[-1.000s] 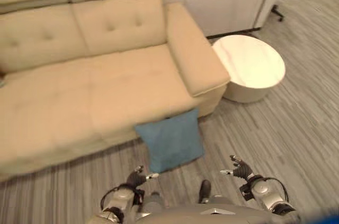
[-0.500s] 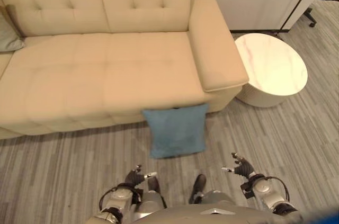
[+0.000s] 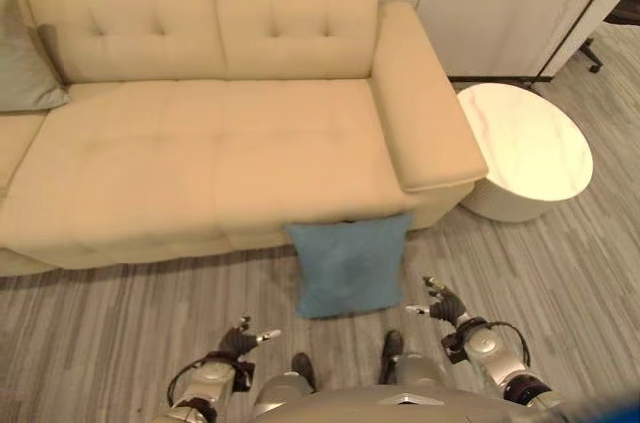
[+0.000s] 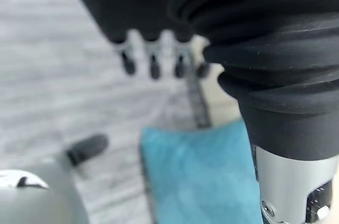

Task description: Pick up all the scattered cushions and arrange them neatly on the sofa.

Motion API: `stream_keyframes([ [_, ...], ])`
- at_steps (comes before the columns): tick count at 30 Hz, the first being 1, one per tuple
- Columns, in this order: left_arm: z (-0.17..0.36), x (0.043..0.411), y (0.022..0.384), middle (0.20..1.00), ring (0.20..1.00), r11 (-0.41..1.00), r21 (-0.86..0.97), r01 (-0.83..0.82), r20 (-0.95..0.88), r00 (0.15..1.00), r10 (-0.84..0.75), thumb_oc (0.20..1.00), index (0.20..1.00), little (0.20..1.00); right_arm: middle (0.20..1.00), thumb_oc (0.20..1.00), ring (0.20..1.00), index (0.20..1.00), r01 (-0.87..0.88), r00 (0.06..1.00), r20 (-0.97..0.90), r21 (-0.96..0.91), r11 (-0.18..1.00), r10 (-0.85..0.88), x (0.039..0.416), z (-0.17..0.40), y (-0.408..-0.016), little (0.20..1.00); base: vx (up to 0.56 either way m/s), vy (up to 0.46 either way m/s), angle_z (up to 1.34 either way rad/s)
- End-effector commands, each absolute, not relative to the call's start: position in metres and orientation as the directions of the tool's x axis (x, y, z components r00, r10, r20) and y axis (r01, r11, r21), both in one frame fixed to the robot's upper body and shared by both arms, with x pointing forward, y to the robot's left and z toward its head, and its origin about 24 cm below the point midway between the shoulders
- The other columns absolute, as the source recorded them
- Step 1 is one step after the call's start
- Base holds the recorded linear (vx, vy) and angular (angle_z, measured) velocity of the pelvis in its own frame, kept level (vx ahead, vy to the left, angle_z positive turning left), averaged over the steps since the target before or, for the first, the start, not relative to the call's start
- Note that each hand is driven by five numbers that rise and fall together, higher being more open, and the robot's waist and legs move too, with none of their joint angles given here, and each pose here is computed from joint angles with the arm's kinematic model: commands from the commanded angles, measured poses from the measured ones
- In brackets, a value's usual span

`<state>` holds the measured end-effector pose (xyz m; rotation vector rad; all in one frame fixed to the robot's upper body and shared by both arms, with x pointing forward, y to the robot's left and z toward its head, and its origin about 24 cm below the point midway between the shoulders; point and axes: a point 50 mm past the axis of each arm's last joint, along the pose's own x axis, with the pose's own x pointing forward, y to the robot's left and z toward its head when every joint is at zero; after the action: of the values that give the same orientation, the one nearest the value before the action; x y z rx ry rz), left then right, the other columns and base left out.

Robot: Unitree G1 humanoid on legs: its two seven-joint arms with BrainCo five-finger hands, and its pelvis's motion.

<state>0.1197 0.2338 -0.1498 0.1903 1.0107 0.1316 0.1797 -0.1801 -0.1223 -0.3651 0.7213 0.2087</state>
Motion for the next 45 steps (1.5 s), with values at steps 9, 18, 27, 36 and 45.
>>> stream_keyframes([
  [9,-0.115,0.19,0.235,1.0,1.0,0.969,0.195,-0.152,-0.634,0.734,0.243,1.0,1.0,1.0,1.0,1.0,1.0,1.0,-0.231,0.868,-0.495,-0.332,0.915,0.04,0.224,-0.087,-0.188,1.0,-0.12,-0.08,0.12],
  [18,-0.035,0.28,0.249,1.0,1.0,0.941,0.048,-0.336,-0.307,0.891,0.334,1.0,1.0,1.0,1.0,1.0,1.0,1.0,-0.061,0.989,-0.149,-0.401,0.914,0.0,0.302,0.0,-0.196,1.0,-0.13,-0.034,0.09],
  [27,0.054,0.34,0.248,1.0,1.0,0.945,-0.03,-0.325,-0.015,0.946,0.324,1.0,1.0,1.0,1.0,1.0,1.0,1.0,0.154,0.979,0.187,-0.403,0.902,-0.083,0.359,0.104,-0.213,1.0,-0.06,-0.002,0.06],
  [36,0.163,0.388,0.24,1.0,1.0,0.946,-0.061,-0.318,0.249,0.913,0.322,1.0,1.0,1.0,1.0,1.0,1.0,1.0,0.353,0.905,0.364,-0.357,0.865,-0.219,0.387,0.189,-0.243,1.0,0.01,0.025,-0.04],
  [45,0.226,0.403,0.22,1.0,1.0,0.959,-0.11,-0.26,0.364,0.887,0.283,1.0,1.0,1.0,1.0,1.0,1.0,1.0,0.382,0.887,0.381,-0.29,0.877,-0.261,0.399,0.227,-0.25,1.0,0.03,0.034,-0.03],
])
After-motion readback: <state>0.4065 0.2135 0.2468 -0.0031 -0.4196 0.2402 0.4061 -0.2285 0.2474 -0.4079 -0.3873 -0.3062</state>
